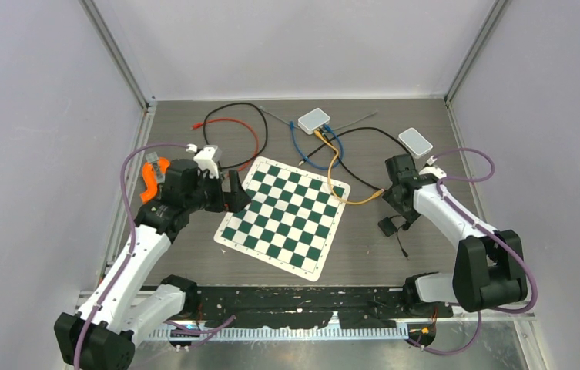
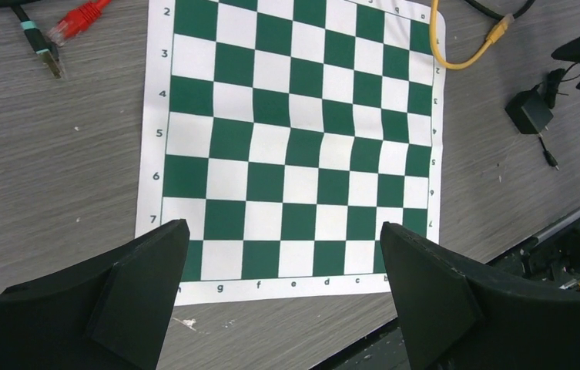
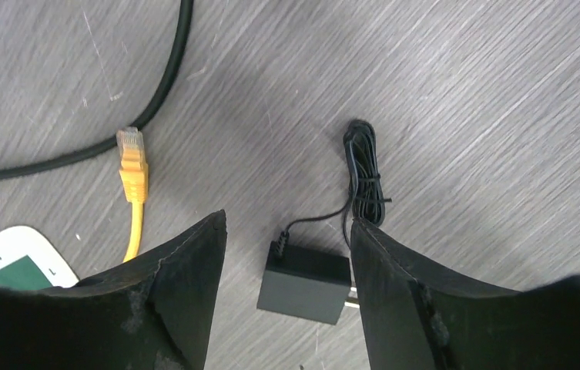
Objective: Insert the plug into the switch port
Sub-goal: Place the switch port at the center of the board, then pick up the connector from the center of the board.
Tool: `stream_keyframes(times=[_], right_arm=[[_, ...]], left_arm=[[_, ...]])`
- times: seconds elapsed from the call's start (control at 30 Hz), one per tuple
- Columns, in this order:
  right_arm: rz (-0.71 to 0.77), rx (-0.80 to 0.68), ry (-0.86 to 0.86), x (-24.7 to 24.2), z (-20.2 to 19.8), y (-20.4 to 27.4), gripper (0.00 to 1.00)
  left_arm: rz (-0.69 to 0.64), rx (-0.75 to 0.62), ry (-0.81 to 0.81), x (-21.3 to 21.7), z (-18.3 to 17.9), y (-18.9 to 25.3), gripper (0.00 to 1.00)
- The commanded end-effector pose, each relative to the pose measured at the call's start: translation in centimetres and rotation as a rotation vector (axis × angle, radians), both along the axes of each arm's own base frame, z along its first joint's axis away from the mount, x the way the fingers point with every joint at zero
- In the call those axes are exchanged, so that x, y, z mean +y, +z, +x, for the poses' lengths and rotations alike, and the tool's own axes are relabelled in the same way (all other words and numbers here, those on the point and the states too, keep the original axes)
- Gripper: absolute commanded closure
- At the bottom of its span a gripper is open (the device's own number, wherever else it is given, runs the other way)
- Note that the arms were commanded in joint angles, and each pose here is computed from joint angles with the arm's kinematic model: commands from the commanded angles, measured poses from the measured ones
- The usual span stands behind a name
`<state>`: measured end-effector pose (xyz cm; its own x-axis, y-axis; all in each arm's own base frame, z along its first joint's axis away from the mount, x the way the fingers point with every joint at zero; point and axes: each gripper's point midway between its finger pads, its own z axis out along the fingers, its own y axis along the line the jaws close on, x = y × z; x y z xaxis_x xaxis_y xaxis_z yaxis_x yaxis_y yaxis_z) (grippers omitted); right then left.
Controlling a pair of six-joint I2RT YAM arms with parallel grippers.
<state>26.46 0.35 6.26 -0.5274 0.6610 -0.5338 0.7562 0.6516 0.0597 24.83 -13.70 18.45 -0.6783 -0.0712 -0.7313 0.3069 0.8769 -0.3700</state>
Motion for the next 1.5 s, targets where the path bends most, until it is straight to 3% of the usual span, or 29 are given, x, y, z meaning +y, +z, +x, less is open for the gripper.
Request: stream_keyframes(times=[0.0,0.2,0.33,0.43,0.5,0.57,0.67,0.77,0.87,1.03,1.13,1.17,1.23,1.3,1.47], right_arm=[[-0.083,-0.083,-0.086,-1.6,1.8,0.3,0.34],[-0.108,-0.052,-0.133,-2.6,2.7,-0.3,0.35],[-0.103,-0.053,-0.17,-3.2,3.1,-0.5,0.43],[-0.109,-0.055,-0.168,-3.3,3.3,-0.5,0.84],[-0.111,-0.061,-0.138,-3.3,3.5,-0.1,0.93],[-0.142,-0.063,-0.037,-3.1,3.7,0.8,0.95],[-0.242,-0.091,0.054,-3.4,3.6,3.0,0.95],[-0.319,-0.133,0.279,-2.1,4.3,5.2,0.93],[-0.279,-0.122,0.503,1.7,4.2,4.4,0.91],[-0.227,0.049,0.617,3.5,1.6,1.2,0.88],[-0.208,0.059,0.672,4.7,0.6,1.0,0.78],[-0.2,0.048,0.678,5.1,0.5,1.3,0.74],[-0.178,0.006,0.626,5.1,0.3,2.3,0.47],[-0.153,-0.056,0.525,4.6,0.3,4.1,0.39],[-0.103,-0.135,0.145,1.9,-0.9,8.9,0.38]], left_arm=[[-0.028,-0.054,-0.047,-0.7,0.1,1.9,0.0],[-0.04,-0.057,-0.063,-0.9,-0.2,2.0,0.0],[-0.033,-0.061,-0.053,-0.7,-0.2,1.9,0.0],[-0.018,-0.058,-0.025,-0.3,0.0,1.7,0.0],[-0.013,-0.063,-0.016,-0.1,0.0,1.8,0.01],[-0.009,-0.066,-0.012,0.0,0.1,1.9,0.0],[-0.007,-0.067,-0.009,0.1,0.1,1.9,0.01],[-0.004,-0.068,-0.002,0.2,0.2,1.9,0.0],[0.008,-0.072,0.017,0.5,0.3,1.8,0.0],[0.002,-0.082,0.026,0.6,0.3,2.1,0.01],[-0.003,-0.085,0.024,0.6,0.2,2.2,0.0],[-0.006,-0.083,0.018,0.5,0.2,2.2,0.0],[-0.01,-0.085,0.014,0.4,0.1,2.3,0.0],[-0.009,-0.088,0.015,0.4,0.0,2.3,0.0],[-0.011,-0.101,0.021,0.5,-0.1,2.6,0.0]])
